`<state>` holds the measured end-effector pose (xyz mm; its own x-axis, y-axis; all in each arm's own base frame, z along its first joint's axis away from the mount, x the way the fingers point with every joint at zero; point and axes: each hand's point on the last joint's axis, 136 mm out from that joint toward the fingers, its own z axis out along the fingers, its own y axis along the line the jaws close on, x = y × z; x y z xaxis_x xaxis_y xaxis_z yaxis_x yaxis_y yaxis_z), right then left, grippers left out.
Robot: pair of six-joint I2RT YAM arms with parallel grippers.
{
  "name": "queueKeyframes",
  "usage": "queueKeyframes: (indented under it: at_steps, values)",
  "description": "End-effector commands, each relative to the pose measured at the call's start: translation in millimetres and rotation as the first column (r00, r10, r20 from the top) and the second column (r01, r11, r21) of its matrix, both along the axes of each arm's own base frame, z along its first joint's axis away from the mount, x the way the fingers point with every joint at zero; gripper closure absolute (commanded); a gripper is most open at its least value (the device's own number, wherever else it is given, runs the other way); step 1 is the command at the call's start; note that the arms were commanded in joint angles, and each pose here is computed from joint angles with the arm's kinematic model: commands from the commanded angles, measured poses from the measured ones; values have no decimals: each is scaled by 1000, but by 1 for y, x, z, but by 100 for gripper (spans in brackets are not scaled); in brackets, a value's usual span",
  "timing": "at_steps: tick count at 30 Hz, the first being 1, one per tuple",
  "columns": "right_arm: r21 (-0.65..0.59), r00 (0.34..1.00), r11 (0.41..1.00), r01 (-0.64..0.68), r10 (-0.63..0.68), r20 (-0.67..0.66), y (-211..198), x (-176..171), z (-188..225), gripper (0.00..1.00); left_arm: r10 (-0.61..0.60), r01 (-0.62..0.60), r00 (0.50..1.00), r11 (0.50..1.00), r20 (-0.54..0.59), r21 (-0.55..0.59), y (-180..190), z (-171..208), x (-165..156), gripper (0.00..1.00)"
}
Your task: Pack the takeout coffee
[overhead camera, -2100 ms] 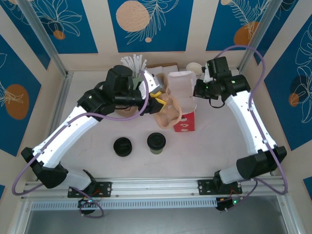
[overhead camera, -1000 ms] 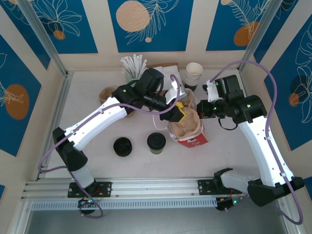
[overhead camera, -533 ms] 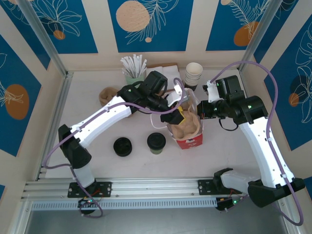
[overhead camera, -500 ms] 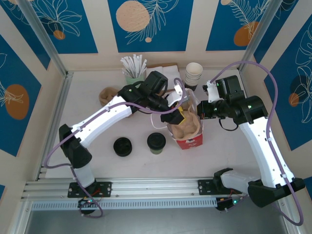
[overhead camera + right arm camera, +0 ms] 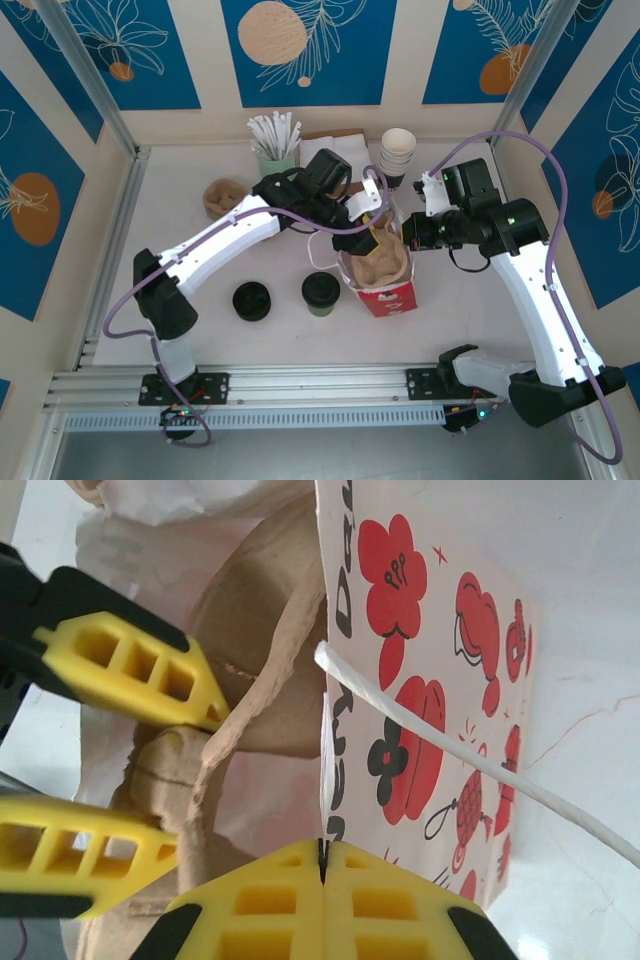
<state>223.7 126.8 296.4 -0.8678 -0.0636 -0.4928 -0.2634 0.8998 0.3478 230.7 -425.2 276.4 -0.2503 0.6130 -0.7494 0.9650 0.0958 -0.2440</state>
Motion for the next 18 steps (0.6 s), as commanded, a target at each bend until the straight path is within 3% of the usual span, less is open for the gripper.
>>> queueKeyframes:
  at_steps: [1,18]
  values:
    - [59,999,998,-28,30,-31,8,-14,2,100,-16,15,999,1000,31,19,-4,-4,2,62]
    - [84,997,996,21,-15,-71,2,-15,-3,100,25,-31,997,996,80,84,-3,-33,19,65]
